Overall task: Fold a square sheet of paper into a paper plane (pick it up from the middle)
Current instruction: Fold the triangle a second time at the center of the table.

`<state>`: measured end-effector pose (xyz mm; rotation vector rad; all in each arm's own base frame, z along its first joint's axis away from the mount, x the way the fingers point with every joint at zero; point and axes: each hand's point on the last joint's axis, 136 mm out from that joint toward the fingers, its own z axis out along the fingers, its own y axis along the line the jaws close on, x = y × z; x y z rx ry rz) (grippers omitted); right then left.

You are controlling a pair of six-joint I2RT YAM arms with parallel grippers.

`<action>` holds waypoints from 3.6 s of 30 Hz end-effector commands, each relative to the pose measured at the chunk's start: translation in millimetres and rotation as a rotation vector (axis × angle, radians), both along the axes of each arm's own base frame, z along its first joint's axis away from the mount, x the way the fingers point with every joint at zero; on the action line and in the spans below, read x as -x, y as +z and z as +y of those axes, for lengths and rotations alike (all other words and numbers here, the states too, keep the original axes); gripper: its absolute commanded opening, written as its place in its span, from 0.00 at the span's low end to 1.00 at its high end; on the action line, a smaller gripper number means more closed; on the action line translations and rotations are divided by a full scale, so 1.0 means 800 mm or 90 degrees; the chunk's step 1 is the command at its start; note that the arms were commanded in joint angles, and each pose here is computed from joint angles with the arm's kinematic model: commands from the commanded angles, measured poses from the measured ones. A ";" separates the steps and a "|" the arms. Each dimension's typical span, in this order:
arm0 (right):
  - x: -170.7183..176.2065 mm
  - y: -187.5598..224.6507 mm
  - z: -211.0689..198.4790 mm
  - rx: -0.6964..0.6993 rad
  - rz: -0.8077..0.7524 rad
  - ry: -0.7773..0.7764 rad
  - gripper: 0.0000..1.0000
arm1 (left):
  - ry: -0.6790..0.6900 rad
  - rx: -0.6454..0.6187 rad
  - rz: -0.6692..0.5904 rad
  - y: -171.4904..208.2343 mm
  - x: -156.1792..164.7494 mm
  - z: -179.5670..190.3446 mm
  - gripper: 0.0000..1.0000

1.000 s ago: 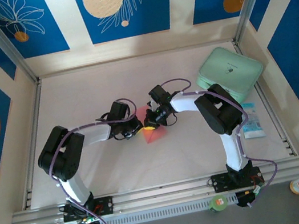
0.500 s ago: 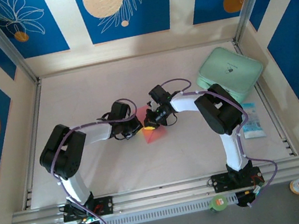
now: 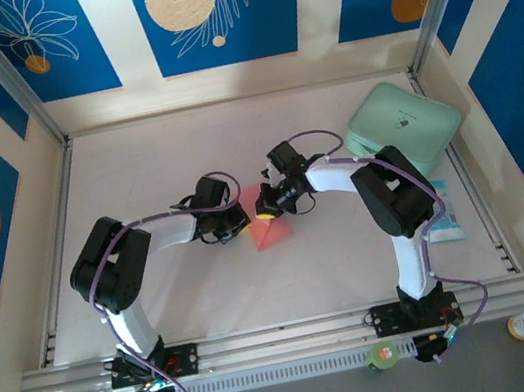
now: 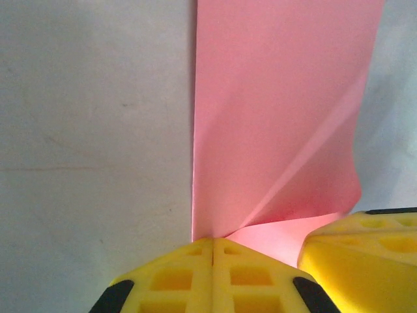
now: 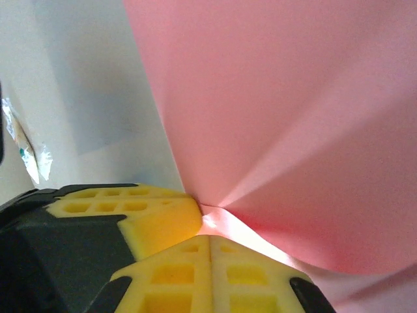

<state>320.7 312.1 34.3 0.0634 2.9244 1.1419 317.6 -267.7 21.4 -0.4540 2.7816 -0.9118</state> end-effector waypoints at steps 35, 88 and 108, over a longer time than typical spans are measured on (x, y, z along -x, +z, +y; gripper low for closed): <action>0.039 -0.093 -0.058 0.171 0.121 -0.054 0.00 | -0.090 0.042 0.026 0.030 0.068 -0.034 0.05; 0.018 0.016 -0.007 0.014 -0.041 0.053 0.01 | -0.088 -0.066 0.098 -0.037 0.103 0.007 0.02; 0.045 -0.074 -0.053 0.141 0.082 -0.012 0.00 | -0.131 -0.049 0.087 -0.019 0.106 -0.002 0.05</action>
